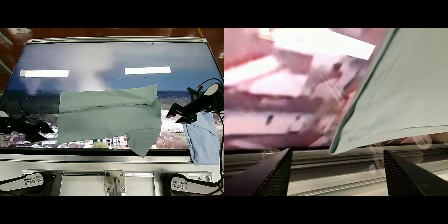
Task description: Fold the shirts.
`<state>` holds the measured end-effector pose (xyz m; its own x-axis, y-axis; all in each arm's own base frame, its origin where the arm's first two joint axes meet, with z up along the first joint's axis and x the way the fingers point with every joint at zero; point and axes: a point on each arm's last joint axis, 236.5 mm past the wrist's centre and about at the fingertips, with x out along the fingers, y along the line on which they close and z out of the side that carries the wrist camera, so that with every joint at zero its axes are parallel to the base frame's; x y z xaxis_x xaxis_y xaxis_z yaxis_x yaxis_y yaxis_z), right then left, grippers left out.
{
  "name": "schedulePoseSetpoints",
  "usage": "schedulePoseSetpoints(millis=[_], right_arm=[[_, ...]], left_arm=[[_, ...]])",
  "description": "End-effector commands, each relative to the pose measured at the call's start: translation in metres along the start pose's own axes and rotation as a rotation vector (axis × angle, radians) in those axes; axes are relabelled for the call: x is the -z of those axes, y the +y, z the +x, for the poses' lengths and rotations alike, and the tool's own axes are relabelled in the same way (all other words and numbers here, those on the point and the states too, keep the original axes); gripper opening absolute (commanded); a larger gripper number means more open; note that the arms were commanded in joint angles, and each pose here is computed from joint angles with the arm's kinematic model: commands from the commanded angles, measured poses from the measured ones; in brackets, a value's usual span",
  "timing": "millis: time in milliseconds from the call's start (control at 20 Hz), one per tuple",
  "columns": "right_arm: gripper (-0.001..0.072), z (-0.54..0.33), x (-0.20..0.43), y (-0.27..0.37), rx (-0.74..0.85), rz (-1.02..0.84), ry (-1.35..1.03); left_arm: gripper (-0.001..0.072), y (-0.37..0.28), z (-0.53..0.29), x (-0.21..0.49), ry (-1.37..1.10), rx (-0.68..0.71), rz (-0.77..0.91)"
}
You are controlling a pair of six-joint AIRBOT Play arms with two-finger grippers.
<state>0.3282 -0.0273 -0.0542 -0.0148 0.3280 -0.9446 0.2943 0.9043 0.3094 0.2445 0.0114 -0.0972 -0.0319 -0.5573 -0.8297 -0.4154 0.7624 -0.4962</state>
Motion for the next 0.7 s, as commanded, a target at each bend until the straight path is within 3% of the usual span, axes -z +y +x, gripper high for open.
schedulePoseSetpoints(millis=[0,350,400,450,500,650], right_arm=[[0.0668,0.004,0.002,0.005,-0.05,0.018,-0.015],[0.0668,0.004,0.006,0.007,-0.058,0.02,0.001],[0.0667,0.004,0.007,0.007,-0.058,0.022,0.005],[0.0667,0.004,0.007,0.007,-0.057,0.023,0.008],[0.0667,0.004,0.009,0.006,-0.051,0.021,0.016],[0.0667,0.014,0.033,-0.004,-0.023,0.009,0.099]], left_arm=[[0.066,-0.004,0.025,0.009,-0.015,0.043,-0.023],[0.0653,-0.022,0.056,0.009,-0.041,0.06,-0.015],[0.0555,-0.026,0.059,0.007,-0.046,0.064,-0.024],[0.0264,-0.028,0.062,0.008,-0.041,0.062,-0.025],[0.005,-0.029,0.063,0.009,-0.036,0.061,-0.02],[0.0039,-0.031,0.063,0.013,-0.02,0.067,-0.01]])
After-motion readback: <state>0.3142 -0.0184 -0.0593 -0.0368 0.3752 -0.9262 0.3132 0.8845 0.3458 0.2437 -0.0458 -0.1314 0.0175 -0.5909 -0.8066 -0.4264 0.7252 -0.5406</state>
